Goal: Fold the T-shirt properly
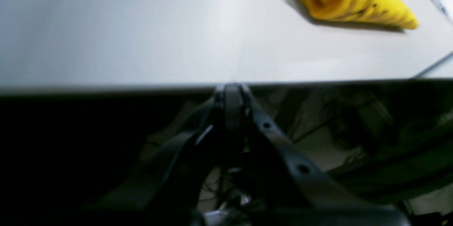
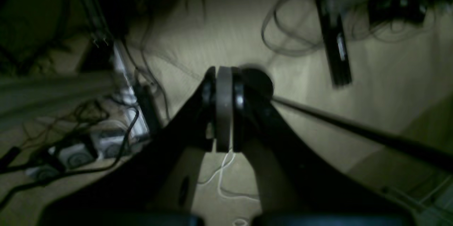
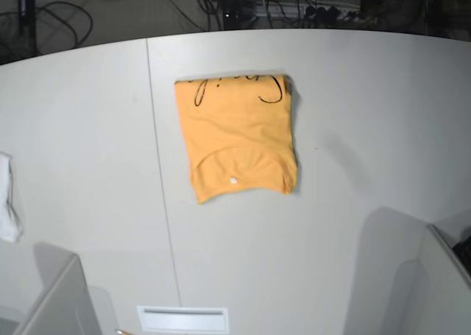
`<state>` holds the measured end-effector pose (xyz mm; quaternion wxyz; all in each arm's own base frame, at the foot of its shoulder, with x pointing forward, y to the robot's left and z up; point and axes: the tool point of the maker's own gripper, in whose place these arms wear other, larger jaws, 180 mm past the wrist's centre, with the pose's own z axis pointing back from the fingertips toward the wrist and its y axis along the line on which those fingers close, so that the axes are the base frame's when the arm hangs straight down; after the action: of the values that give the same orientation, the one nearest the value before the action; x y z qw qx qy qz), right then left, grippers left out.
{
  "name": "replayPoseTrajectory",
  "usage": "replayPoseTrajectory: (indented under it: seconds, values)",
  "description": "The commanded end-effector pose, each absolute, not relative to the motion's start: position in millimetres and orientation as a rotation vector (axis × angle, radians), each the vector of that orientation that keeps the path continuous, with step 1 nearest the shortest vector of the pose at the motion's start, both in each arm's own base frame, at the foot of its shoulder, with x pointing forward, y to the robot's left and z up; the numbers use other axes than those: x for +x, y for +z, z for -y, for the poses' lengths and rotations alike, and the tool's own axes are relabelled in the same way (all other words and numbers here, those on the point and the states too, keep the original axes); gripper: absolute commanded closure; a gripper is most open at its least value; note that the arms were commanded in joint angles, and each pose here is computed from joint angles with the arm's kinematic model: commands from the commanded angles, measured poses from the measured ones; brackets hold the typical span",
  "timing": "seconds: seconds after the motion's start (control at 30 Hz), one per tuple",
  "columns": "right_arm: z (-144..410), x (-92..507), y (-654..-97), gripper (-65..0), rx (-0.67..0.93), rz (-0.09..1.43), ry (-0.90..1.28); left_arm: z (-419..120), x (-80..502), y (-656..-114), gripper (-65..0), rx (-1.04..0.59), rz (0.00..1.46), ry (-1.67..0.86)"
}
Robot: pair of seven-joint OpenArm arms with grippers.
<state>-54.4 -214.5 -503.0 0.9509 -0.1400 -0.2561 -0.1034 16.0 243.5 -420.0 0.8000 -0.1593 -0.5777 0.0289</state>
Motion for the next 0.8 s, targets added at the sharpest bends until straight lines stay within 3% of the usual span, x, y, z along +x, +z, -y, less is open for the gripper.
replayPoseTrajectory:
  seconds: [0.0, 0.4, 0.6, 0.77]
  values:
    - [219.2, -62.4, -506.6, 0.0, -0.301, 0.506, -0.203, -247.4, 0.0, -419.4, 0.0, -0.348, 1.225, 0.087]
    - [215.6, -129.7, -595.3, 0.0, -0.222, 0.177, 0.015, -239.3, -80.4, -514.5, 0.0, -0.304, 0.844, 0.071]
    - [213.0, -160.1, -621.9, 0.0, -0.187, 0.001, 0.18, -217.4, -119.6, -575.0, 0.0, -0.319, 0.429, -0.048]
    - [221.2, -122.2, -640.5, 0.0, -0.199, -0.022, 0.254, -195.6, -169.0, -619.0, 0.0, -0.254, -0.036, -0.248]
